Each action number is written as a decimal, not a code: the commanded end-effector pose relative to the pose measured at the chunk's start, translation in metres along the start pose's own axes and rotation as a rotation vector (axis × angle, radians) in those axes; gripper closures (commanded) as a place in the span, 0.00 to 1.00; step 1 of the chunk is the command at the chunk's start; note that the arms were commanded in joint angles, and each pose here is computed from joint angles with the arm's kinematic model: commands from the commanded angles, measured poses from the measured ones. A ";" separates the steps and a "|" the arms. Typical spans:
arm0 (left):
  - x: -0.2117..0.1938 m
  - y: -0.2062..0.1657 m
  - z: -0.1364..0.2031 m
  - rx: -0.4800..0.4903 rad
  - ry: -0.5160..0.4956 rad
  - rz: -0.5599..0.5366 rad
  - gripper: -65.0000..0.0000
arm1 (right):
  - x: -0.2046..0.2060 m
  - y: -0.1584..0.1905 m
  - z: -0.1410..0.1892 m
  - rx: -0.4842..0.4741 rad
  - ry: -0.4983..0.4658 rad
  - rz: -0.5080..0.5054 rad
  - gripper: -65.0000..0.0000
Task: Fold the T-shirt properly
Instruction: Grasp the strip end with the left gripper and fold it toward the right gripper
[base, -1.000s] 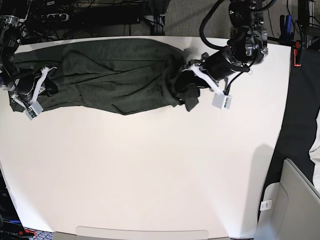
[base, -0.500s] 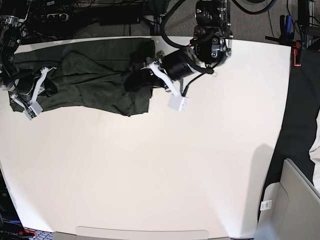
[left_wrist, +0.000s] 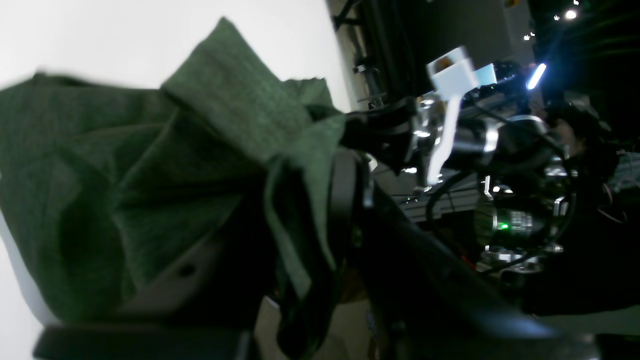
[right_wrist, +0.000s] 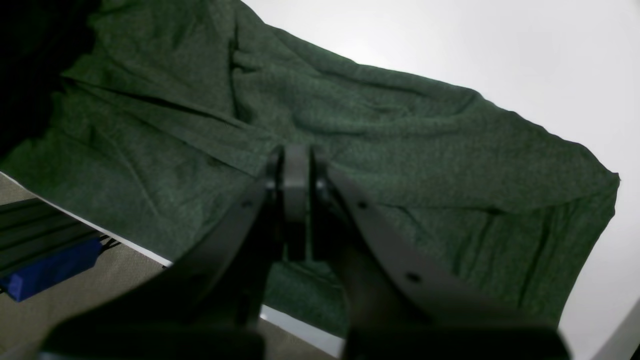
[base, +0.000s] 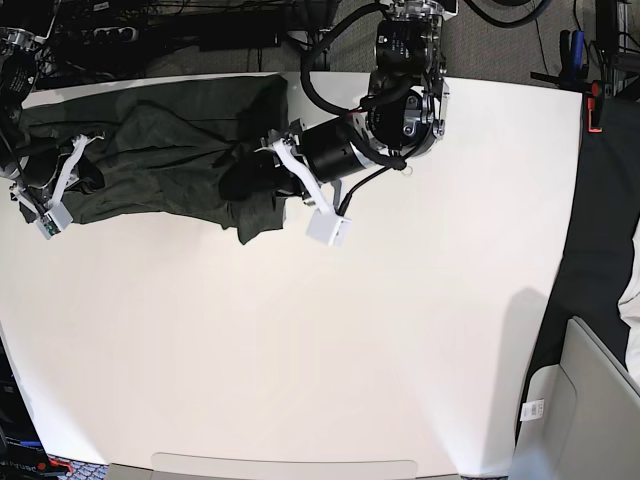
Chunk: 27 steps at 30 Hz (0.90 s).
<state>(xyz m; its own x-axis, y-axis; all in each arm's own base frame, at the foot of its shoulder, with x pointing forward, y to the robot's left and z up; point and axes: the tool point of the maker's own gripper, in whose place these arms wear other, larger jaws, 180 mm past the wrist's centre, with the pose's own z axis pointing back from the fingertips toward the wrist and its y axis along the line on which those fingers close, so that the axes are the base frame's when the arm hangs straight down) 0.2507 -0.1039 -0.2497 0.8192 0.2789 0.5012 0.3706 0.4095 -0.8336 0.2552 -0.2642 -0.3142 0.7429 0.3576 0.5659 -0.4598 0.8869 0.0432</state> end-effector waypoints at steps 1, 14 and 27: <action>0.006 -0.014 -0.001 -0.050 -0.020 -0.010 0.94 | 0.011 -0.007 0.010 -0.022 -0.035 0.026 0.99; -0.001 -0.046 -0.017 -0.177 0.045 -0.194 0.88 | 0.011 -0.008 0.010 -0.025 -0.039 0.022 0.99; -0.007 -0.047 -0.023 -0.186 0.074 -0.189 0.67 | 0.012 -0.007 0.010 -0.022 -0.041 0.020 0.99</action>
<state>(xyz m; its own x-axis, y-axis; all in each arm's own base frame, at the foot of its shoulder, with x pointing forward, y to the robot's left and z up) 0.2354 -0.1420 -0.2361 0.7768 0.1206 0.6181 0.5599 0.3170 -0.7655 0.2550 -0.2671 -0.3131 0.7443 0.3499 0.5688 -0.4504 0.8919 0.0407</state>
